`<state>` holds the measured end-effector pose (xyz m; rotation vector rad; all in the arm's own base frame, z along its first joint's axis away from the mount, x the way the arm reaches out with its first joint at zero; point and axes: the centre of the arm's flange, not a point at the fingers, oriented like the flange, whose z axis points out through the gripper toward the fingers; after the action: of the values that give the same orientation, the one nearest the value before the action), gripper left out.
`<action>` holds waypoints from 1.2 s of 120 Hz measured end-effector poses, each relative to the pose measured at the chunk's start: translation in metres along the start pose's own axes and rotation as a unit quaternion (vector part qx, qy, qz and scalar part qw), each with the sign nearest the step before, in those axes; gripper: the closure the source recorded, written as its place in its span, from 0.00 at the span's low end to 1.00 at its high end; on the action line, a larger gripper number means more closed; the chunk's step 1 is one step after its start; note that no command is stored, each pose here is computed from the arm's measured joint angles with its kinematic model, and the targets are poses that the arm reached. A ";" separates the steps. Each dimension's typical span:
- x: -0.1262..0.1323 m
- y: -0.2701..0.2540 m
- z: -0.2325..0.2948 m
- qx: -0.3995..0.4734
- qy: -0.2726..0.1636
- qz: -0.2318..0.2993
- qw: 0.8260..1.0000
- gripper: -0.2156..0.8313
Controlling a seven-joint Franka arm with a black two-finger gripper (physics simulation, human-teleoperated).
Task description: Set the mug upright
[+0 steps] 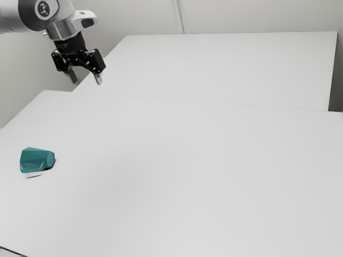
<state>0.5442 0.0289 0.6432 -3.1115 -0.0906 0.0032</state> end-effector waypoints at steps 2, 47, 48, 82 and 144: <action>0.000 -0.001 0.000 0.000 0.000 -0.001 1.000 0.23; -0.003 -0.034 0.005 0.000 -0.007 -0.029 1.000 0.23; -0.003 -0.035 0.005 0.000 -0.007 -0.030 1.000 0.23; -0.016 -0.104 0.014 -0.004 -0.016 -0.071 0.997 0.23; -0.081 -0.258 0.059 -0.064 0.017 -0.115 0.991 0.23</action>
<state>0.4476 0.2838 0.5923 -3.2061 -0.4661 -0.0641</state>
